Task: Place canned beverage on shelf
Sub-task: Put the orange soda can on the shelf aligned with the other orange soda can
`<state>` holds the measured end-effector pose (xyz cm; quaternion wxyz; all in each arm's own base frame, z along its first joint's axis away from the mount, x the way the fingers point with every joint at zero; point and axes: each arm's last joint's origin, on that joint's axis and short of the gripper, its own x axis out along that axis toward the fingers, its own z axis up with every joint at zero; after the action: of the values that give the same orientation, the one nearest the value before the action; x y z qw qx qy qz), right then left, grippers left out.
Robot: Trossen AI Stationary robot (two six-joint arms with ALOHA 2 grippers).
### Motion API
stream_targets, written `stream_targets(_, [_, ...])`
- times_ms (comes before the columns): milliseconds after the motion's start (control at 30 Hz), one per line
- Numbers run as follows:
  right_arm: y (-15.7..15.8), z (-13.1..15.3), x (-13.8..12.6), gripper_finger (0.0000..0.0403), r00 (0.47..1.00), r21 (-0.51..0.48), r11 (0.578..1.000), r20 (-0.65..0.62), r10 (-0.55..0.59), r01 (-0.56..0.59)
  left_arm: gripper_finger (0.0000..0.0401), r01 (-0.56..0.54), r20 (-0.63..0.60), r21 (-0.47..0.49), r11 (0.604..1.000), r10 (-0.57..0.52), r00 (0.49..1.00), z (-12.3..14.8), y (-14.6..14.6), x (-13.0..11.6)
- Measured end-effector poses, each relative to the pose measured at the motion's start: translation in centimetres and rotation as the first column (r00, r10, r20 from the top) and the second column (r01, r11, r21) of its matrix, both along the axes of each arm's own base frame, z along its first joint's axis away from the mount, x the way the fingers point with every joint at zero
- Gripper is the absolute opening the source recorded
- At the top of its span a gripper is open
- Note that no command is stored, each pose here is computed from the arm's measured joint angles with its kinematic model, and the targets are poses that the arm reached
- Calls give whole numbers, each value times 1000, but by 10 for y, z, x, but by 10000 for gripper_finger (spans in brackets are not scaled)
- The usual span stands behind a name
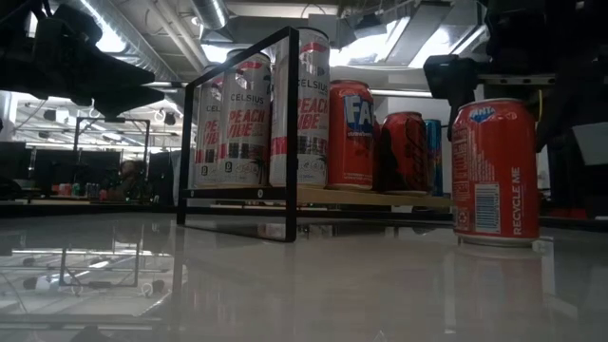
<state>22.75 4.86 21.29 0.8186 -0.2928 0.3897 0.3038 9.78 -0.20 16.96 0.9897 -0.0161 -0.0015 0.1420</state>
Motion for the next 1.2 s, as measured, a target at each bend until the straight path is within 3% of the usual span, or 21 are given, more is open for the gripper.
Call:
stream_targets(300, [0,0,0,306,995,50,994,-30,-99,101,305,0,0,0,1000,0,1000,0,0,0])
stream_targets(467, [-1,0,1,294,984,62,983,-37,-172,175,305,0,0,0,1000,0,1000,0,0,0])
stream_targets(967, [-5,1,4,293,909,55,908,-19,-416,416,305,0,0,0,1000,0,1000,0,0,0])
stream_targets(1200, [-6,23,9,290,887,32,886,1,-462,462,305,0,0,0,1000,0,1000,0,0,0])
